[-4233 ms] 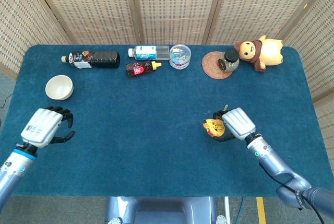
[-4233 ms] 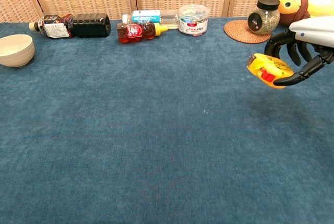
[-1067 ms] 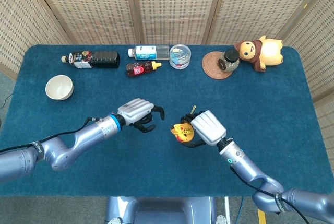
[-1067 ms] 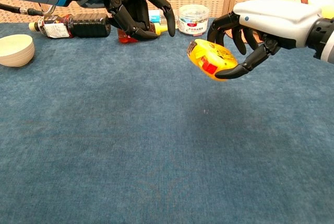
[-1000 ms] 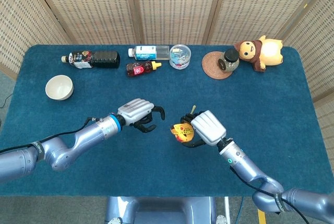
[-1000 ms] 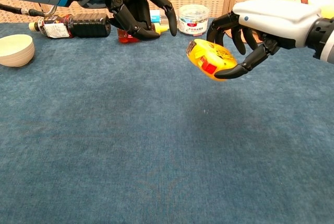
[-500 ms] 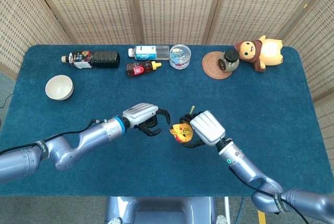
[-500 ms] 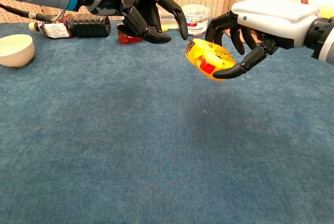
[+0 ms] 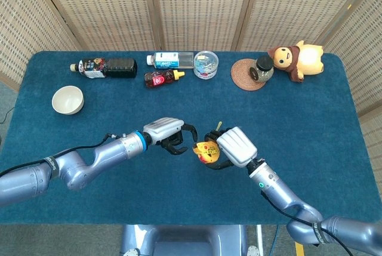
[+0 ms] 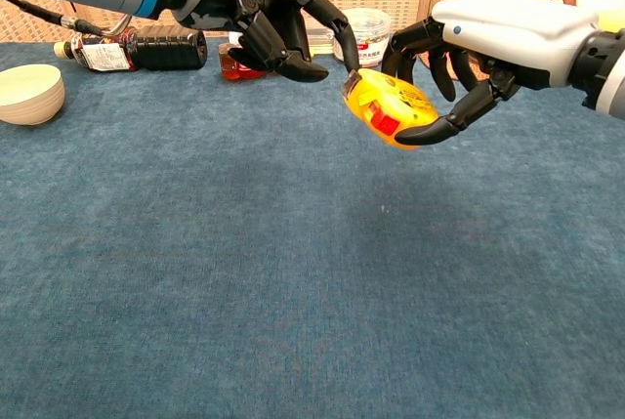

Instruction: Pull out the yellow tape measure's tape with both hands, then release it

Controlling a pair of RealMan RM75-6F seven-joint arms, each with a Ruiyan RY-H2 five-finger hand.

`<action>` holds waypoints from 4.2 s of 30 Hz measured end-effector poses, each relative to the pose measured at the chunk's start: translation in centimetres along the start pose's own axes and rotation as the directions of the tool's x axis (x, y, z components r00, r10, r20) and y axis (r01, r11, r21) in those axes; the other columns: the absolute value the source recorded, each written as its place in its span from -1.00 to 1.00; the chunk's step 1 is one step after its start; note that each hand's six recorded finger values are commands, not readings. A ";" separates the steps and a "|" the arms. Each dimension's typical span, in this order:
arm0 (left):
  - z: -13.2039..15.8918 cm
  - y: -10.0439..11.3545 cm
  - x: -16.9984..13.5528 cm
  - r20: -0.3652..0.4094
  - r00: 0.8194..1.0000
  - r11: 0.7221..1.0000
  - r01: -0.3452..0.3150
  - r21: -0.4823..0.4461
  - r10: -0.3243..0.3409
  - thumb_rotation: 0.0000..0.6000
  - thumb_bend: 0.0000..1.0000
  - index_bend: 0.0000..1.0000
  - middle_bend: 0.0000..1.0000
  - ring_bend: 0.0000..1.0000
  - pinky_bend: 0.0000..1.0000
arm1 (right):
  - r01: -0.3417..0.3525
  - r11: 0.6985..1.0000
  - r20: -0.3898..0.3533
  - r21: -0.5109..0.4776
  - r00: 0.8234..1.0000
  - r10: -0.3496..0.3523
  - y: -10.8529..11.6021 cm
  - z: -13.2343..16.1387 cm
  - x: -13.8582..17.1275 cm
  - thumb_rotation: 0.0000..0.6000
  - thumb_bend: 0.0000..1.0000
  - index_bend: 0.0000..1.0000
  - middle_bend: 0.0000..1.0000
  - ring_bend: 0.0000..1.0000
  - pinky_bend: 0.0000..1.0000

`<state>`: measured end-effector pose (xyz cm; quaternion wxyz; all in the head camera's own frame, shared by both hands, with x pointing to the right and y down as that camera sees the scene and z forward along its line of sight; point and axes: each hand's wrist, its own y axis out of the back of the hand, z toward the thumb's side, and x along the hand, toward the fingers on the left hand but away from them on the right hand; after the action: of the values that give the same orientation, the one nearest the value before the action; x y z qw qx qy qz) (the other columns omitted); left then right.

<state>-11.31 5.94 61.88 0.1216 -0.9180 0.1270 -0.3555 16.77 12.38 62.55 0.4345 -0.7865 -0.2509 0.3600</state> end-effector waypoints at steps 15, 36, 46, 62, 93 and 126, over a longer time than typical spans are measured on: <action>0.3 0.2 0.6 0.000 1.000 1.000 0.013 -0.013 -0.013 1.00 -0.16 -0.32 0.91 0.87 0.81 | 0.015 1.000 -0.008 -0.025 1.000 -0.015 0.2 0.6 -0.1 0.18 -0.53 0.10 0.16 0.20 0.25; 0.7 -0.3 0.9 -0.001 0.999 0.997 0.047 -0.054 -0.047 1.00 -0.17 -0.32 0.91 0.87 0.81 | 0.011 0.999 0.004 -0.032 1.000 -0.010 0.1 0.3 -0.5 0.19 -0.53 0.10 0.16 0.20 0.26; 0.5 -0.1 0.8 -0.005 0.999 0.997 0.043 -0.058 -0.043 1.00 -0.17 -0.21 0.91 0.87 0.81 | 0.009 1.000 0.015 -0.027 1.000 -0.009 0.0 -0.1 -0.4 0.19 -0.53 0.10 0.16 0.20 0.26; 0.1 0.4 0.5 -0.015 0.999 0.997 0.033 -0.076 -0.034 1.00 -0.18 -0.17 0.91 0.87 0.81 | 0.008 1.000 0.029 -0.027 1.000 -0.007 -0.1 -0.7 -0.5 0.18 -0.53 0.10 0.16 0.20 0.26; -0.5 1.1 0.5 -0.018 1.000 0.996 -0.009 -0.090 0.007 1.00 -0.18 0.06 0.91 0.87 0.81 | 0.036 0.997 0.050 -0.070 0.998 -0.033 0.8 -1.5 -0.8 0.19 -0.53 0.12 0.18 0.22 0.27; -1.7 1.5 -1.9 -0.050 0.999 0.994 -0.020 -0.108 0.014 1.00 -0.18 0.27 0.91 0.88 0.81 | -0.001 1.000 0.085 0.014 0.996 0.000 0.0 -4.1 1.3 0.19 -0.53 0.12 0.19 0.22 0.27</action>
<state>-14.06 4.90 61.48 0.0714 -0.9131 0.1569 -0.3695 20.78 11.25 63.58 0.4290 -0.7674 -0.2664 0.3950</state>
